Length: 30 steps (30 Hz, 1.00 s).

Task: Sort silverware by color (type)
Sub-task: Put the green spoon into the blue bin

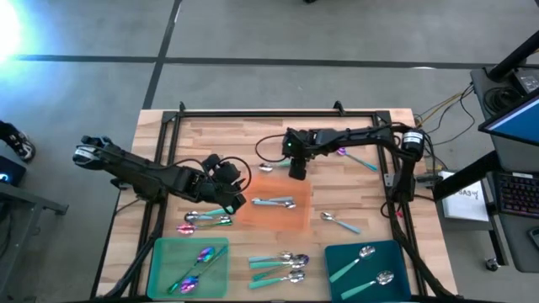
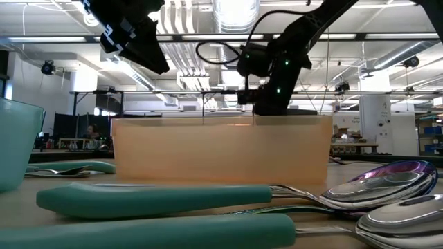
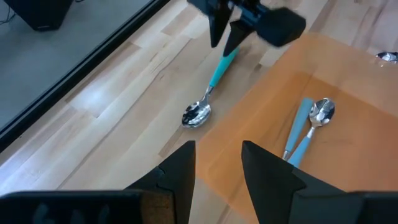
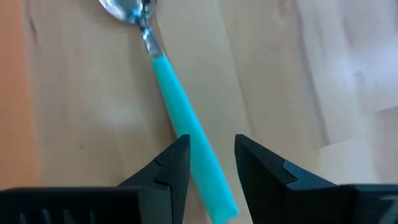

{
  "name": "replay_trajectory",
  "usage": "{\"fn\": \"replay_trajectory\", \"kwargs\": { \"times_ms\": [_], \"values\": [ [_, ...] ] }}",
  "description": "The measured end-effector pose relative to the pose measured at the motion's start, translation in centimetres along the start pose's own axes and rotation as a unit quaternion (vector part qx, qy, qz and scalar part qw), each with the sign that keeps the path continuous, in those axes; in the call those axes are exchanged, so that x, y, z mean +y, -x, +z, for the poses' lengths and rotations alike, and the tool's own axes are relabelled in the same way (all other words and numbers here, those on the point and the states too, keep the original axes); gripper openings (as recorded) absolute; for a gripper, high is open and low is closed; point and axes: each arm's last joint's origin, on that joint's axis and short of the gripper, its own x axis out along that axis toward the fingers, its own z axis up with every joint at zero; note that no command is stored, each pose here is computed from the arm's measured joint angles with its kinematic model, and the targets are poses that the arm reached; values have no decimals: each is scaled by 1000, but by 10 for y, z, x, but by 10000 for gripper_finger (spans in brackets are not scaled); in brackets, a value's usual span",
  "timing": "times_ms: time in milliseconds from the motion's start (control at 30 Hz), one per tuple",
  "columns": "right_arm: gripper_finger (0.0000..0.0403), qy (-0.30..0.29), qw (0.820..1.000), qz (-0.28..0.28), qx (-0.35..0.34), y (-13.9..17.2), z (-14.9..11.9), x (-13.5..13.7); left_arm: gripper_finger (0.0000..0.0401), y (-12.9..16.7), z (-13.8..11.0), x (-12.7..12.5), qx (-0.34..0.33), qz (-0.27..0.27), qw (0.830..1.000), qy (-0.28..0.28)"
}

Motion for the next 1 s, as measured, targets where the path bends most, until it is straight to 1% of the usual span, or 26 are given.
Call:
{"fn": "replay_trajectory", "kwargs": {
  "times_ms": [67, 133, 233, 333, 400, 533, 700, 900, 1000],
  "values": [
    [116, 7, 1000, 14, -7, 10, 2, 0, 115, 0, 0, 0, 0, 0, 1000, 1],
    [116, 30, 999, 37, -17, 19, 4, 1, 115, 0, 0, 0, 0, 0, 1000, 2],
    [116, 88, 995, 52, -10, 27, 1, 0, 115, 0, 0, 0, -2, -1, 1000, 4],
    [116, 142, 988, 57, 15, 29, -6, -4, 115, 0, 1, 0, -3, -2, 1000, 5],
    [116, 159, 984, 70, 26, 25, -9, -5, 115, 0, 1, -1, -3, -3, 1000, 6],
    [116, 174, 980, 87, 44, 11, -13, -4, 115, 0, 1, -1, -5, -4, 1000, 8],
    [116, 176, 980, 78, 46, -1, -12, -6, 115, 0, 1, -1, -5, -5, 1000, 8],
    [116, 177, 981, 70, 27, -7, -8, -7, 115, 0, 1, -1, -4, -5, 1000, 8],
    [116, 176, 981, 73, 38, -14, -11, -7, 115, 0, 1, -1, -4, -5, 1000, 8]
  ]
}}
